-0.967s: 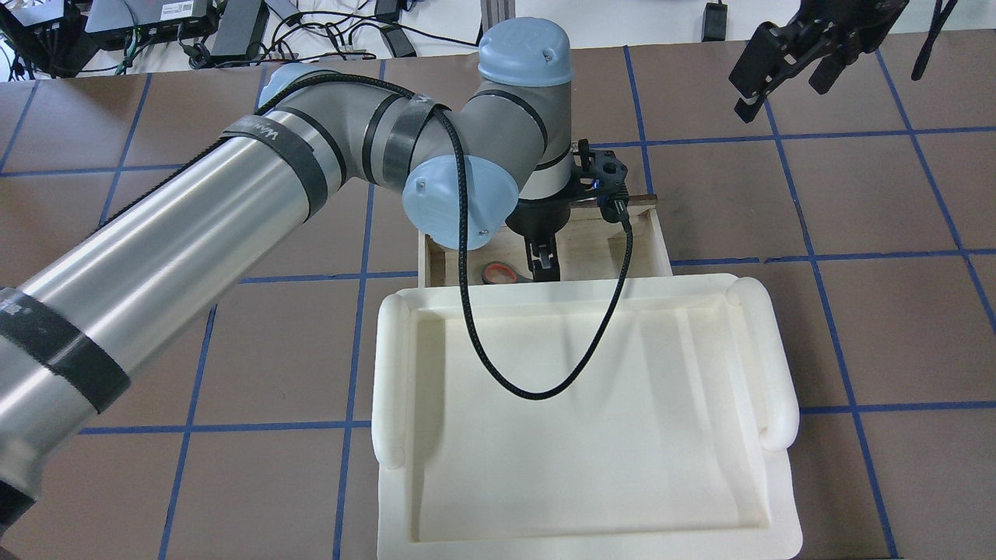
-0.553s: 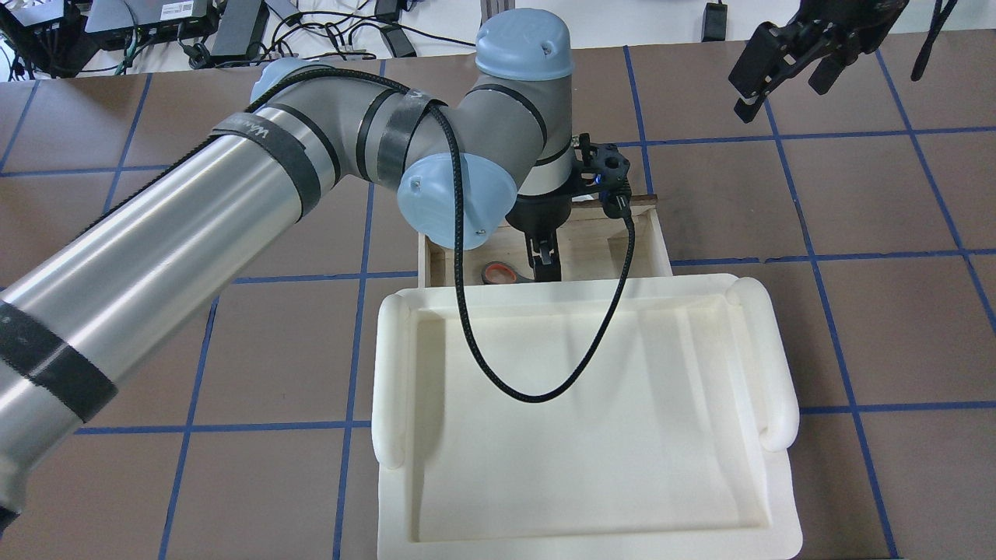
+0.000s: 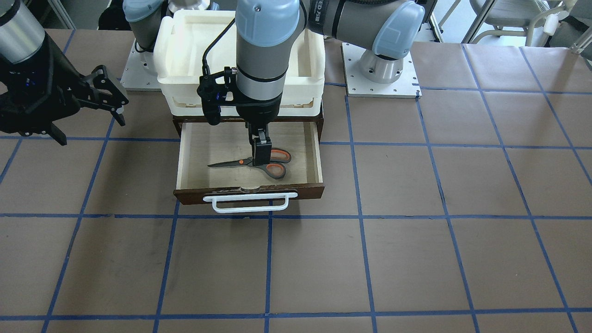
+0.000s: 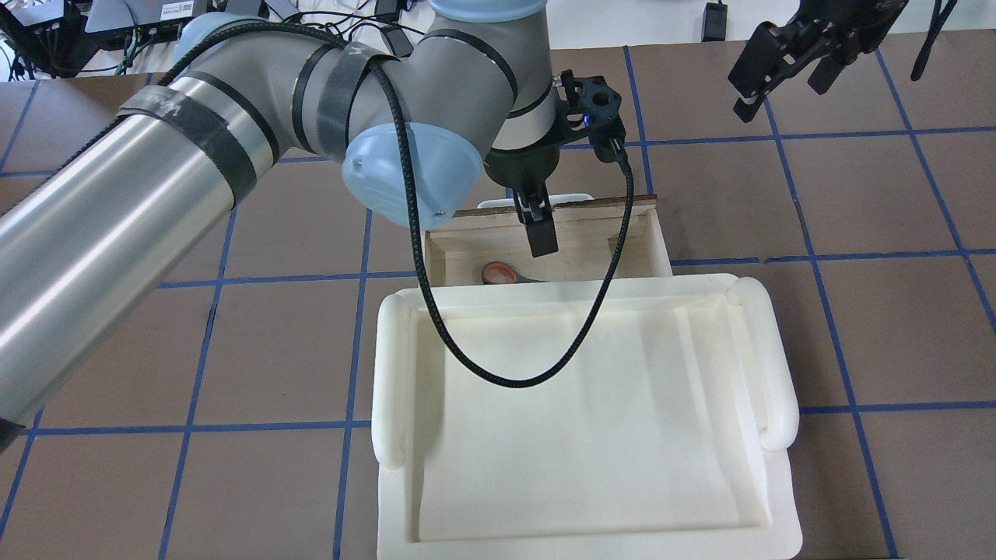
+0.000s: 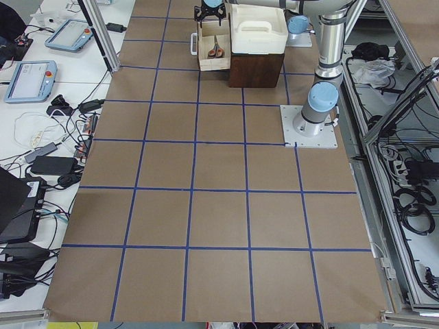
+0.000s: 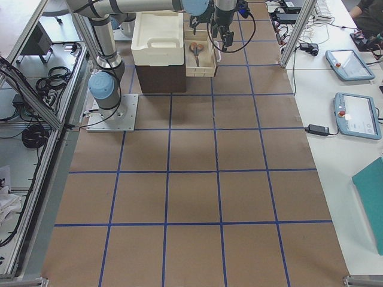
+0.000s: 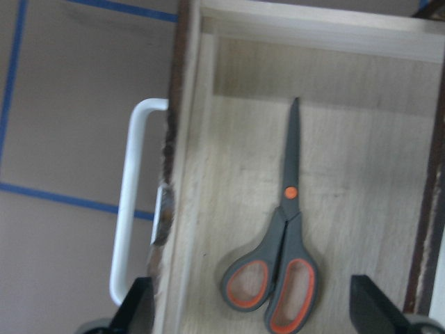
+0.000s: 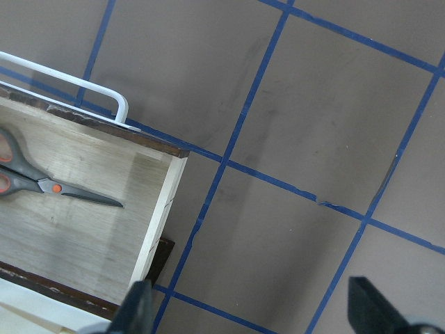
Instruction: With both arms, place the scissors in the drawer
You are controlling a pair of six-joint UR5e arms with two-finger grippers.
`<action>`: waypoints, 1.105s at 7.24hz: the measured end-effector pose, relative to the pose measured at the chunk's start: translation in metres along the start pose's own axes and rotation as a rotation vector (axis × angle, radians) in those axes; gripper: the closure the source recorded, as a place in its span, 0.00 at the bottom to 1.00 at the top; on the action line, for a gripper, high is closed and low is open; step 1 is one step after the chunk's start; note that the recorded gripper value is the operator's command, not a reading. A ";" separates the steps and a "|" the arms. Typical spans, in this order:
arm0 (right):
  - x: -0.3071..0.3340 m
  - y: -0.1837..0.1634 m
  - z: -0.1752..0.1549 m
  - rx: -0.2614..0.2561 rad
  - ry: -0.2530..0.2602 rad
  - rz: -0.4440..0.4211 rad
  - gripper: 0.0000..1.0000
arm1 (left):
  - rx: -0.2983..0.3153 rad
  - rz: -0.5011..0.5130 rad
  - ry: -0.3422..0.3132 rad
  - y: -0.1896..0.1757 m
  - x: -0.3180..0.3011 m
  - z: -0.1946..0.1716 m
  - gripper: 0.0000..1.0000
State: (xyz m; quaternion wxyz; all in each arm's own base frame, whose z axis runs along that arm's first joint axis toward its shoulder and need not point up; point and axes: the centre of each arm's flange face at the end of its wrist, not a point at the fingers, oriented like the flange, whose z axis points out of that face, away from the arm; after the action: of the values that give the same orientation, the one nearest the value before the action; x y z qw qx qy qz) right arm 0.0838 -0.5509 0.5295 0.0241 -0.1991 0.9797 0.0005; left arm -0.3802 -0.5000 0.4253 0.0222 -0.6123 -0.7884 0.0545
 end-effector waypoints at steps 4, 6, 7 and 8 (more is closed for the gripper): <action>-0.005 0.000 0.002 0.001 -0.001 0.048 0.00 | -0.048 -0.429 -0.243 0.081 -0.046 -0.075 0.01; -0.030 -0.008 0.004 0.013 0.010 0.084 0.00 | -0.068 -0.638 -0.267 0.149 -0.076 -0.098 0.00; -0.042 -0.010 0.005 0.017 0.013 0.099 0.00 | -0.078 -0.726 -0.267 0.173 -0.078 -0.106 0.00; -0.050 -0.012 0.005 0.017 0.014 0.113 0.00 | -0.070 -0.853 -0.270 0.188 -0.075 -0.114 0.00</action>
State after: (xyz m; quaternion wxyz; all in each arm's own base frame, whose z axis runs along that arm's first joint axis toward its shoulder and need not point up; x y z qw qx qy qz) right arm 0.1346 -0.5426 0.5267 0.0189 -0.1433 0.9895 -0.0080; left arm -0.1690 -0.5204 0.5196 -0.0811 -0.2200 -0.9676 0.0934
